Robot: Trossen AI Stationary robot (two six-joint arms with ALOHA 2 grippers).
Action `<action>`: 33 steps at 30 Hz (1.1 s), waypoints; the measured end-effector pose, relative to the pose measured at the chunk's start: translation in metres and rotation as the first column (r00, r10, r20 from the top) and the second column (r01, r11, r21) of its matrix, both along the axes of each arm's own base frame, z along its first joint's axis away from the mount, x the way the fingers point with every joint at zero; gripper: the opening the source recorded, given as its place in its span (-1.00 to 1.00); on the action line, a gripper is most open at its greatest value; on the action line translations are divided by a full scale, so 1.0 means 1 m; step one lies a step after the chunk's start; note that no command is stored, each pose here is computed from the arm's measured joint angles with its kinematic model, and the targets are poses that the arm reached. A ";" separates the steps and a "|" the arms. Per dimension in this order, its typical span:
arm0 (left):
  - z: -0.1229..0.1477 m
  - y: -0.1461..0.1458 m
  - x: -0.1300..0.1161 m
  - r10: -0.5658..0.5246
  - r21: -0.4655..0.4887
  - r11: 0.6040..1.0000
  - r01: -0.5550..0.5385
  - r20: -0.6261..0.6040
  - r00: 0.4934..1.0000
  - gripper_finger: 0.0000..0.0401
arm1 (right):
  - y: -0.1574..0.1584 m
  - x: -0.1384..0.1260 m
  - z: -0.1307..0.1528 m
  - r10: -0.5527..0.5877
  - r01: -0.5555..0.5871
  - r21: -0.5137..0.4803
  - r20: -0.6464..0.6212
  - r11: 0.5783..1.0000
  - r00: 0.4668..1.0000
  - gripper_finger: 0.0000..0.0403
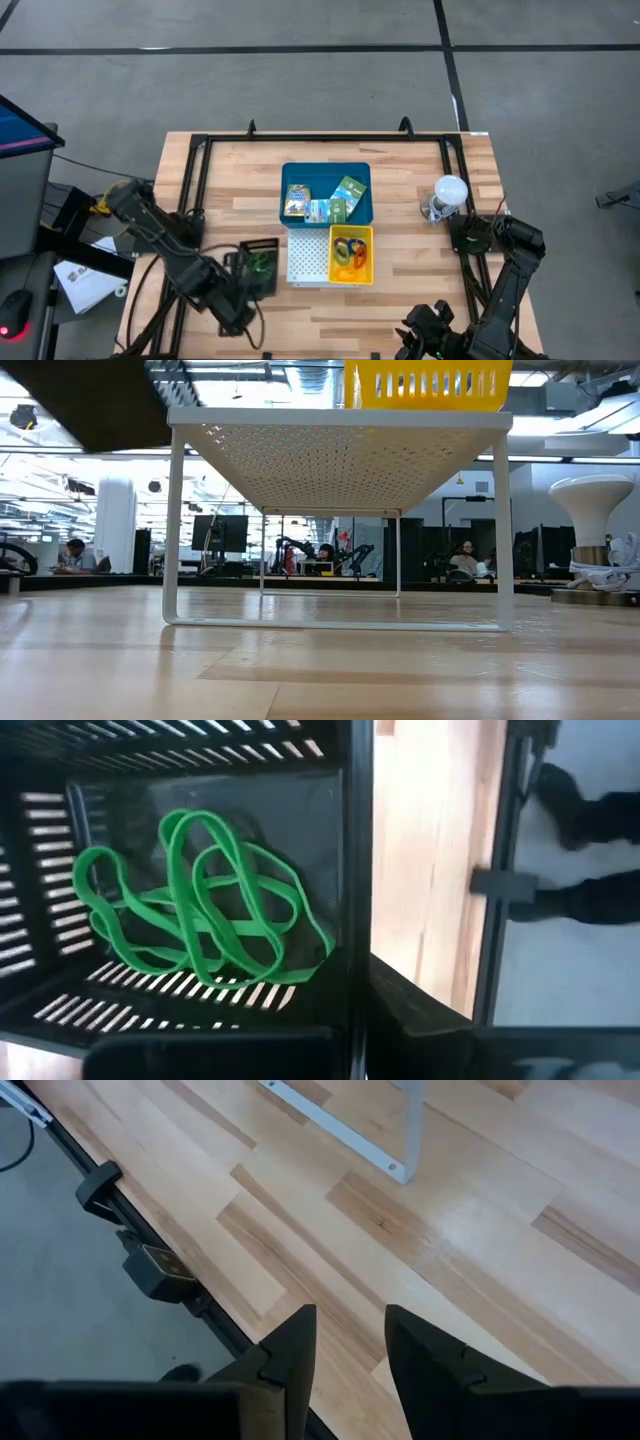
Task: Pick & Place Office Desk Supplies
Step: Put the black bin on the shelf
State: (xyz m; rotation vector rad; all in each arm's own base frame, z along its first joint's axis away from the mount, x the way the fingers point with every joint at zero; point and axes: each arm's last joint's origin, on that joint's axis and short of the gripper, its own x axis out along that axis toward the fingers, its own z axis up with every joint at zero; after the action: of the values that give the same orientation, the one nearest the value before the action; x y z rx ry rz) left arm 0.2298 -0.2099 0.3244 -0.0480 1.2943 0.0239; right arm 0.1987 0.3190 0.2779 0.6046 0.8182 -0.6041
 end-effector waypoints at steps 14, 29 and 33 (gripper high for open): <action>-0.001 -0.029 0.039 -0.022 0.183 0.983 0.030 -0.049 0.999 -1.00 | 0.001 -0.006 0.001 0.027 -0.026 -0.046 0.025 0.999 0.999 -0.41; 0.002 -0.001 0.062 -0.043 0.235 0.970 0.056 -0.057 0.997 -1.00 | 0.003 -0.008 0.001 0.021 -0.020 -0.037 0.030 0.999 0.999 -0.41; 0.000 0.001 0.068 -0.055 0.230 0.971 0.065 -0.050 0.997 -1.00 | 0.004 -0.009 0.000 0.022 -0.021 -0.039 0.029 0.999 0.999 -0.41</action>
State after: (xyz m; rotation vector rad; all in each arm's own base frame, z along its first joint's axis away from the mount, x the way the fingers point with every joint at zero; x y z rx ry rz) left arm 0.2977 -0.2093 0.3239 0.1930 1.3281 0.1247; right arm 0.1901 0.3226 0.2778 0.5675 0.7829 -0.5887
